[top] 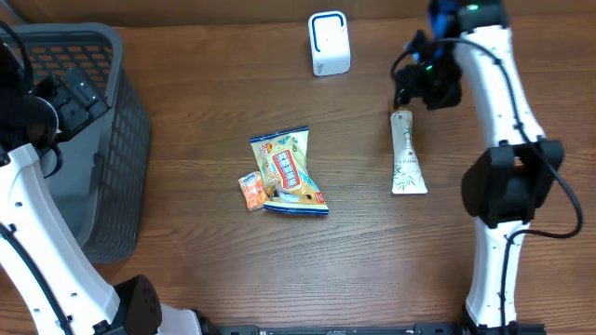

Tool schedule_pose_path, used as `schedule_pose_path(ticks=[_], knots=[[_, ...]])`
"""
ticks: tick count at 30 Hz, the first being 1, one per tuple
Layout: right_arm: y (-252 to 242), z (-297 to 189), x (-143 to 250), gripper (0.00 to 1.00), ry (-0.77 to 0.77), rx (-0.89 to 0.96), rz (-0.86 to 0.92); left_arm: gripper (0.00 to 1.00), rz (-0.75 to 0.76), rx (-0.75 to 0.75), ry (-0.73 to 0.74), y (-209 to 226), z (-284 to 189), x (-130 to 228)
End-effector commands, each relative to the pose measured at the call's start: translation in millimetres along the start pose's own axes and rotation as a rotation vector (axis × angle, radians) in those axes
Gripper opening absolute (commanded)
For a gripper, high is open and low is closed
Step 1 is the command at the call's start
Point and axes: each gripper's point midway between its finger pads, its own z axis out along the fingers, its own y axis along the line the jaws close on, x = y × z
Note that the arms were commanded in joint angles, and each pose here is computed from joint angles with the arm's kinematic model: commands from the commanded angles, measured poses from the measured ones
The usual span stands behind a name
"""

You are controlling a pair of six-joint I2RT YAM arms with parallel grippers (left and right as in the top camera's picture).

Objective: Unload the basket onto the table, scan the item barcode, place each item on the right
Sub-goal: 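Bring the right gripper back down to the white-gold tube, then grasp the white-gold tube and hold it up to the white scanner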

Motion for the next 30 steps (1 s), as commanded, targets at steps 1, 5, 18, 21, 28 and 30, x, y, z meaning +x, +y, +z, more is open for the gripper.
schedule_pose_path(ticks=[1,5,18,21,28,30], knots=[[-9,12,15,0.74,0.044,0.138,0.038,1.00,0.015,-0.011,0.004,1,3,0],[-8,43,28,0.76,0.108,0.155,0.025,1.00,0.015,-0.011,0.004,1,3,0],[-14,88,14,0.21,0.044,0.152,0.069,1.00,0.015,-0.011,0.004,1,3,0],[-13,88,7,0.04,0.016,0.148,0.105,1.00,0.015,-0.011,0.004,1,3,0],[11,40,-33,0.04,-0.148,0.105,0.084,1.00,0.015,-0.011,0.004,1,3,0],[32,13,-55,0.04,-0.249,0.029,0.057,1.00,0.015,-0.011,0.004,1,3,0]])
